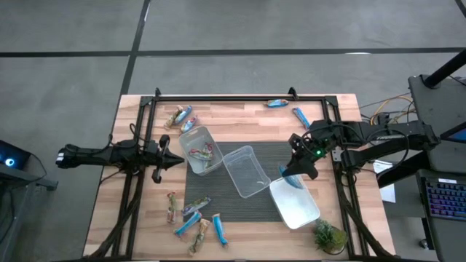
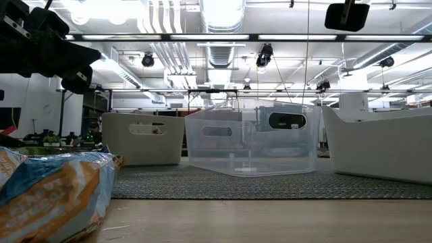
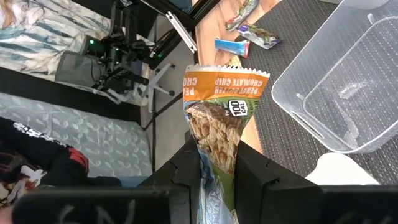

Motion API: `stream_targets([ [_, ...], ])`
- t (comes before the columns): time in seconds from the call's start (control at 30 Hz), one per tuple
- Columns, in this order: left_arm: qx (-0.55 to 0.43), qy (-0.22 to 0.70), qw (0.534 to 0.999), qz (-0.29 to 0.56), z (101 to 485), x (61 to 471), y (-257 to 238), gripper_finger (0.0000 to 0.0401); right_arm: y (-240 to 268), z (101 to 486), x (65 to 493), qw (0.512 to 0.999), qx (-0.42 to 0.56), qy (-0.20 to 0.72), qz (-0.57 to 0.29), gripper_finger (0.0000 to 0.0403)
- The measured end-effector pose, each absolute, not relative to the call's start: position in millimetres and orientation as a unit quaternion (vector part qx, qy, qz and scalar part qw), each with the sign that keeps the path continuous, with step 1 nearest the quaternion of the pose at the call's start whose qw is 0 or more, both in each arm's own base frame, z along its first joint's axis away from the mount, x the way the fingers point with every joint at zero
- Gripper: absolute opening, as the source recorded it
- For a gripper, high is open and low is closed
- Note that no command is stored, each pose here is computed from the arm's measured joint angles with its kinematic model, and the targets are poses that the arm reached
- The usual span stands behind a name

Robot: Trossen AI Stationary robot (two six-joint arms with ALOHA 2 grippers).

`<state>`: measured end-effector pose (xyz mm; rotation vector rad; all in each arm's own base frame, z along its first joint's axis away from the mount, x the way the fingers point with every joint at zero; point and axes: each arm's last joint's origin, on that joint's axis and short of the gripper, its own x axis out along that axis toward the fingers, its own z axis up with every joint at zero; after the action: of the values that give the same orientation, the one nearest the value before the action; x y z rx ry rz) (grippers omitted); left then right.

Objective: Pick and place Granola Bars by type
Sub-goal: Put the yellow granola bar into the white bin

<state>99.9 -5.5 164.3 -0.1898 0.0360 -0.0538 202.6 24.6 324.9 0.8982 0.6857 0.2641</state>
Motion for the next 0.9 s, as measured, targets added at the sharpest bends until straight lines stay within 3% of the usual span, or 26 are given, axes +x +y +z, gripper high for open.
stream_targets([
  [0.7,-0.095,0.018,0.995,-0.027,164.3,99.9,-5.5,0.0000,24.4,324.2,202.2,0.822,0.450,0.331,0.112,0.0059],
  [0.9,-0.095,0.018,0.995,-0.027,164.2,99.9,-5.5,0.0000,24.1,323.0,202.6,0.790,0.505,0.338,0.084,0.0059],
])
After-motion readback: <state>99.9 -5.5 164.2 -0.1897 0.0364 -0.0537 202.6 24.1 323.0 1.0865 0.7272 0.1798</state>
